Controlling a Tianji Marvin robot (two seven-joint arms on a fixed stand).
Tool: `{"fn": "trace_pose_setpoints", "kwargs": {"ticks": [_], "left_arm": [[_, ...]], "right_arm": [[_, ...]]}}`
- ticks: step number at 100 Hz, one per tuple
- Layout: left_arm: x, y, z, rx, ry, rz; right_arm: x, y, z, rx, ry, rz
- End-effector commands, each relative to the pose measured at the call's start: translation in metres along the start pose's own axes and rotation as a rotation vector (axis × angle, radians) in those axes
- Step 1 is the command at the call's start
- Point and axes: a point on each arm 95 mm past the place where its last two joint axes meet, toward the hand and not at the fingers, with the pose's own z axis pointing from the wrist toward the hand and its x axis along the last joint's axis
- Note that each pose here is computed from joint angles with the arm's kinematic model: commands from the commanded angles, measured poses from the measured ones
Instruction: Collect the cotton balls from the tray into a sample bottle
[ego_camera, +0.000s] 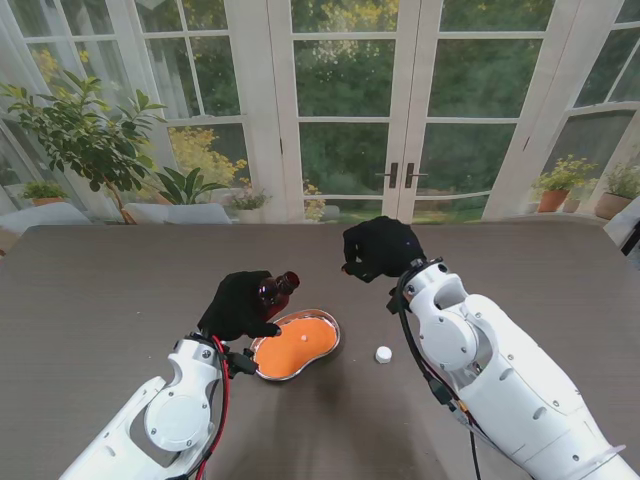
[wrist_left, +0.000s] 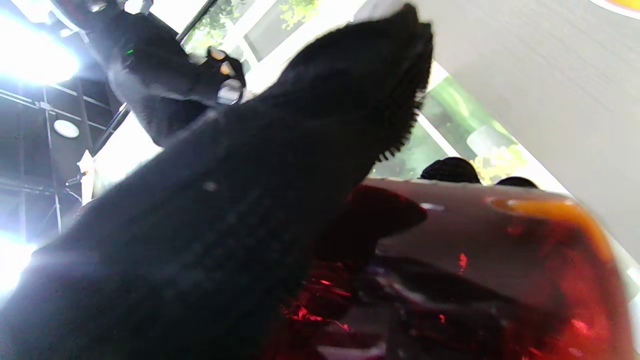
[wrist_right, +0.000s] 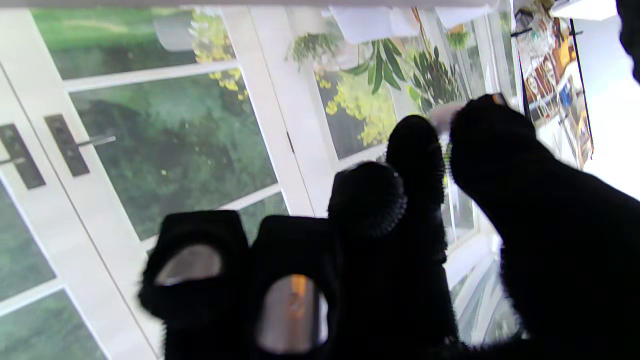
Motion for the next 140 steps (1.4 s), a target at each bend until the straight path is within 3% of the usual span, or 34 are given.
{"fn": "trace_pose_setpoints", "kwargs": {"ticks": [1,23,49,83,140], "left_arm": [[0.000,0.005,0.001,-0.026,-0.003,-0.006],[0.000,0.012,0.004,-0.053,-0.001,-0.016],[0.002,0.014,0.010,-0.078,0.013,-0.015],[0.010,0.016,0.016,-0.097,0.056,-0.014],[0.014,0.019,0.021,-0.086,0.083,-0.032]], "right_arm": [[0.013,0.009,0.000,-0.011,0.038,0.011],[0.029,0.029,-0.006,-0.066,0.077,0.045],[0.043,0.038,-0.014,-0.082,0.123,0.113],[0.056,0.038,-0.018,-0.073,0.203,0.168],[0.063,0.028,-0.022,-0.019,0.247,0.187]]}}
